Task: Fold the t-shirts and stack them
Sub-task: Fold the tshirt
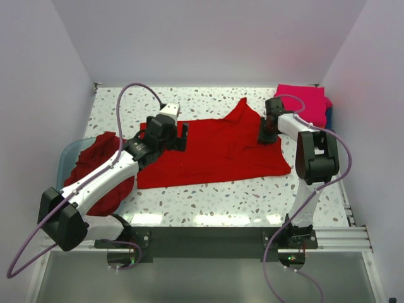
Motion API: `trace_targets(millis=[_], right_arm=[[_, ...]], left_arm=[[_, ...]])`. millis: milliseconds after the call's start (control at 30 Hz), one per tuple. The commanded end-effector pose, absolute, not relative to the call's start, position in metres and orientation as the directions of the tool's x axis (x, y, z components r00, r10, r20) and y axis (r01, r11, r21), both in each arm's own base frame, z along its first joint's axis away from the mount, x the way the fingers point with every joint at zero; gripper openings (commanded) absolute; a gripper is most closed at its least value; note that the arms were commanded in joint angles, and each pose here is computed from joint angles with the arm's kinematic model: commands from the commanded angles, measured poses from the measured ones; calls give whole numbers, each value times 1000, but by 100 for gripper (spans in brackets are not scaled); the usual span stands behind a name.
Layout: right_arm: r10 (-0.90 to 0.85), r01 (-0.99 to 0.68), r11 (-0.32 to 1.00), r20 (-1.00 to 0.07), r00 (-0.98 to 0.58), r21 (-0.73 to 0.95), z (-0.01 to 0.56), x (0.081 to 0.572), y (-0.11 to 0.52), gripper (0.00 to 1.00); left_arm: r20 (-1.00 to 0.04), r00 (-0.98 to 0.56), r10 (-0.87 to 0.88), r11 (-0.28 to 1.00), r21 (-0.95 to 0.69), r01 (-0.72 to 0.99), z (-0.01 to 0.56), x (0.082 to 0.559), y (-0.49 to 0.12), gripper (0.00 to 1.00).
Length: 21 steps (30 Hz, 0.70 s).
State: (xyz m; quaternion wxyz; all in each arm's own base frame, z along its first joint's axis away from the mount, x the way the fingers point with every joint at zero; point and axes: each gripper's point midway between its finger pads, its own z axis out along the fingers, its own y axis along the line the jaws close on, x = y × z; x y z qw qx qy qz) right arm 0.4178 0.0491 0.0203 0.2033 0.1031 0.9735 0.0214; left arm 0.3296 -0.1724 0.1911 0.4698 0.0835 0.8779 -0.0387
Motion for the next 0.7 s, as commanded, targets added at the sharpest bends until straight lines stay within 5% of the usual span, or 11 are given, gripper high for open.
trace_targets(millis=[0,467,667], right_arm=[[189,191,981,-432,-882,40,31,417,37,30],[161,185,983,-466,-870,-7,51,426,29,14],[156,189,982,-467,-870,-26,52,429,26,19]], left_arm=[[-847,-522,100,984,7,177,195,336,-172,100],[-840,-532,106,982,5,187,191,336,-174,100],[-836,-538,111,981,6,194,189,336,-176,100]])
